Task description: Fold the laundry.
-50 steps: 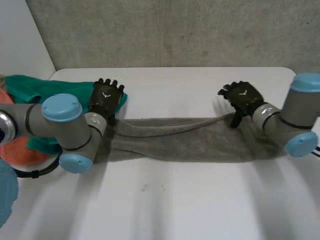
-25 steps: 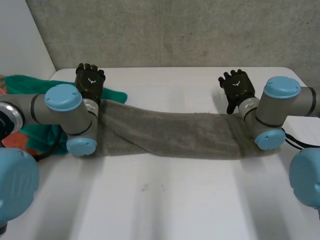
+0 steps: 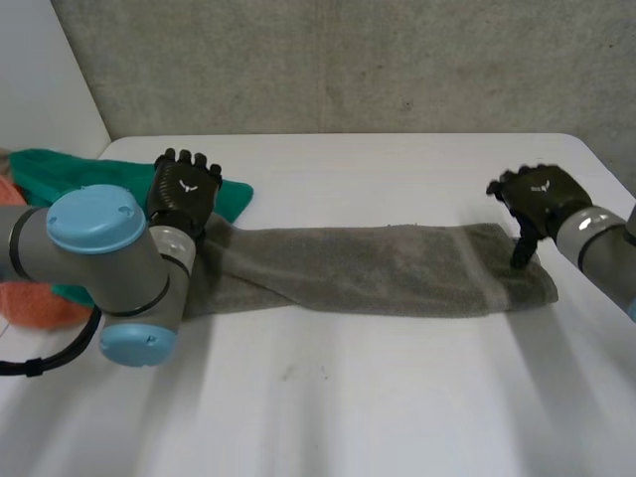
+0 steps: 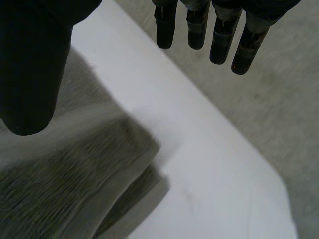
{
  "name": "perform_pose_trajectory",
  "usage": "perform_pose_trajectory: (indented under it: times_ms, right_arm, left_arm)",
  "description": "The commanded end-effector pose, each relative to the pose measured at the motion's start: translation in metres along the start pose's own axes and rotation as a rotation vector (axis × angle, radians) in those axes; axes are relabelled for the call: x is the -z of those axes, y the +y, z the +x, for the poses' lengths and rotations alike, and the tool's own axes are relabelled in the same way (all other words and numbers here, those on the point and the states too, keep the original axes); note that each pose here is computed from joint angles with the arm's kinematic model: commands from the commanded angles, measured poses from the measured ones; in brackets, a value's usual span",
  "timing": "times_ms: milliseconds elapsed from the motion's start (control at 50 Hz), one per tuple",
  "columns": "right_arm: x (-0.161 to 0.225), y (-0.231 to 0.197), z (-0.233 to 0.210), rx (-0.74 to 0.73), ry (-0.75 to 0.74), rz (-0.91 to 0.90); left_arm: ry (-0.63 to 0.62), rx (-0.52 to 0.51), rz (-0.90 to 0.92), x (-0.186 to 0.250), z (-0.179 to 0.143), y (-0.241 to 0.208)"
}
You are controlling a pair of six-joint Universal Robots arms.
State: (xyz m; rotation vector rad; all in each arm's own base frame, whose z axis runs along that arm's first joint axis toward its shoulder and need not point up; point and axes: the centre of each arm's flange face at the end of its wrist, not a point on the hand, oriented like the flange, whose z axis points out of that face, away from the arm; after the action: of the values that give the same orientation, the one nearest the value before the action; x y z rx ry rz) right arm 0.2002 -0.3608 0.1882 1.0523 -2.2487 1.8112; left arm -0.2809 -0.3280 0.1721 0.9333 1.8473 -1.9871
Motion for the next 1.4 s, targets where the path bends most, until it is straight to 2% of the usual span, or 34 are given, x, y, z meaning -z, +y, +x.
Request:
perform_pose_trajectory:
  times_ms: [20,160,300,540,640,740,900,1020,1100,1200,1300,1400]
  right_arm:
    - [0.001,0.032,-0.005,0.006,-0.022,-0.092]
    - [-0.009,0.061,-0.004,0.059,-0.021,-0.158]
    - [-0.014,0.079,0.014,0.053,0.017,-0.199]
    - [0.019,0.087,0.065,0.031,0.139,-0.244]
    - [0.031,0.101,0.078,0.103,0.145,-0.279]
    - [0.035,0.114,0.115,0.211,0.242,-0.296]
    - [0.028,0.094,0.133,0.360,0.300,-0.257]
    - [0.013,0.034,0.094,0.450,0.238,-0.076]
    - [0.009,-0.012,0.048,0.515,0.170,0.082]
    - [0.023,-0.086,-0.061,0.615,-0.001,0.419]
    - [0.031,-0.103,-0.149,0.652,-0.170,0.658]
    - [0.042,-0.092,-0.224,0.664,-0.340,0.767]
  left_arm:
    - [0.016,0.001,-0.007,0.006,0.000,0.002]
    - [0.020,0.000,-0.013,0.009,0.000,0.003]
    - [0.022,-0.001,-0.017,0.013,-0.001,0.003]
    - [0.012,0.001,-0.007,0.026,-0.011,-0.004]
    - [0.002,0.003,-0.014,0.033,-0.020,-0.004]
    - [0.008,0.003,-0.019,0.039,-0.024,-0.002]
    - [0.024,0.001,-0.028,0.048,-0.024,0.001]
    - [0.017,0.019,-0.019,0.051,-0.027,-0.003]
    - [0.012,0.049,-0.012,0.052,-0.029,-0.005]
    - [0.009,0.073,-0.006,0.053,-0.031,-0.008]
    - [0.016,0.073,-0.016,0.055,-0.029,-0.005]
    - [0.025,0.072,-0.026,0.057,-0.027,-0.003]
